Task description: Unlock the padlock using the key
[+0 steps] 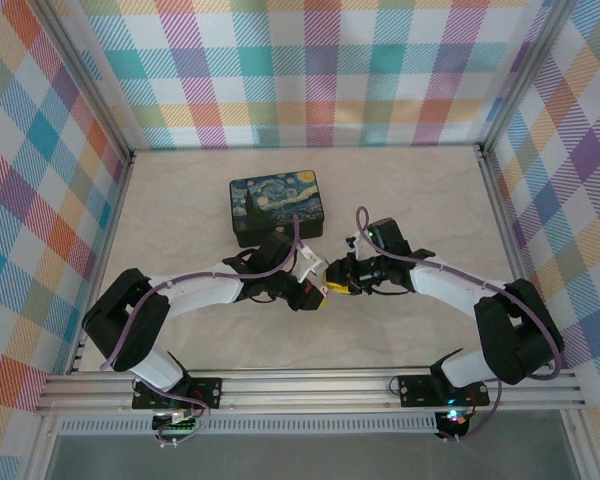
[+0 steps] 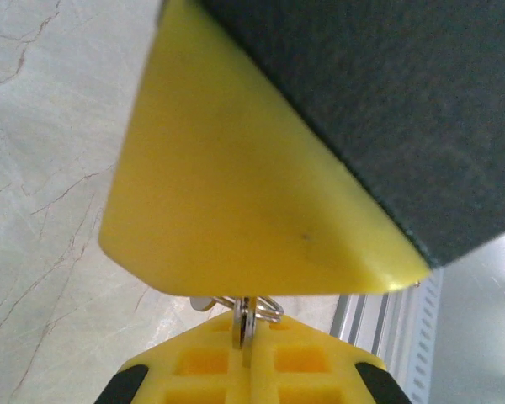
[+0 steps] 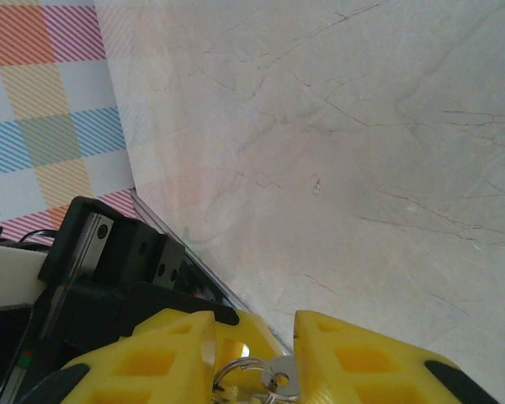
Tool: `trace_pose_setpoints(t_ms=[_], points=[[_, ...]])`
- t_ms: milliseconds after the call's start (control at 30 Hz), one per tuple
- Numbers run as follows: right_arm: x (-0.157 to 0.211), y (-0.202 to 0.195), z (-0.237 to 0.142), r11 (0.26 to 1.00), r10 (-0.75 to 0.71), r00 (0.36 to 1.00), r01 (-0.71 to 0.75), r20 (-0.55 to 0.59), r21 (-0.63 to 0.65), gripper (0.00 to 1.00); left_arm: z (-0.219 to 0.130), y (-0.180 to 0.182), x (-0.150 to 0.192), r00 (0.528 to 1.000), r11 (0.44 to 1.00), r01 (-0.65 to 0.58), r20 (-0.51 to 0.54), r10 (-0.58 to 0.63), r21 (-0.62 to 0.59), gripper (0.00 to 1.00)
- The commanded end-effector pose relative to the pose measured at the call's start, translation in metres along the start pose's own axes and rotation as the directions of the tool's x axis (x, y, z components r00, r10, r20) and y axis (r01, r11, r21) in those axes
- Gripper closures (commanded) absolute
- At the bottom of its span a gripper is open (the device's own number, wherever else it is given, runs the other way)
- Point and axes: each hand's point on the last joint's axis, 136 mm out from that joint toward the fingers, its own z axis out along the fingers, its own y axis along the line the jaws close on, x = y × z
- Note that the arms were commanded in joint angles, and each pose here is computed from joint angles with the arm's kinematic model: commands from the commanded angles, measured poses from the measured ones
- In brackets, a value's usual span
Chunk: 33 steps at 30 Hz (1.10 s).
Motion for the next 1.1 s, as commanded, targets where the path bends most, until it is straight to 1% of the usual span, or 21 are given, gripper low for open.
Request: trace_pose_setpoints(t_ms=[0, 100, 267, 433, 567, 1067], points=[[0.006, 0.014, -0.006, 0.998, -0.028, 1.000, 0.028, -0.002, -0.055, 0.71, -0.011, -0.014, -0.014, 0.998, 0.998, -0.048, 0.037, 0.046, 0.038, 1.00], [0.008, 0.011, -0.007, 0.999, -0.028, 1.000, 0.028, 0.000, -0.036, 0.71, -0.012, -0.016, -0.014, 0.998, 0.998, -0.050, 0.039, 0.048, 0.045, 1.00], [0.008, 0.015, -0.011, 0.998, -0.043, 0.999, 0.043, 0.013, -0.044, 0.71, -0.011, -0.013, -0.011, 0.998, 0.998, -0.050, 0.025, 0.049, 0.032, 1.00], [0.010, 0.021, -0.012, 0.995, -0.083, 0.997, 0.082, -0.007, -0.053, 0.75, -0.010, -0.012, -0.012, 0.998, 0.998, -0.050, 0.025, 0.049, 0.030, 1.00], [0.014, 0.021, -0.014, 0.991, -0.121, 0.993, 0.120, -0.015, -0.056, 0.76, -0.012, -0.014, -0.014, 0.998, 0.998, -0.056, 0.035, 0.055, 0.033, 1.00], [0.022, 0.033, -0.017, 0.947, -0.285, 0.958, 0.283, 0.008, -0.151, 0.75, -0.020, -0.026, -0.013, 0.997, 0.995, -0.074, 0.030, 0.073, 0.065, 1.00]])
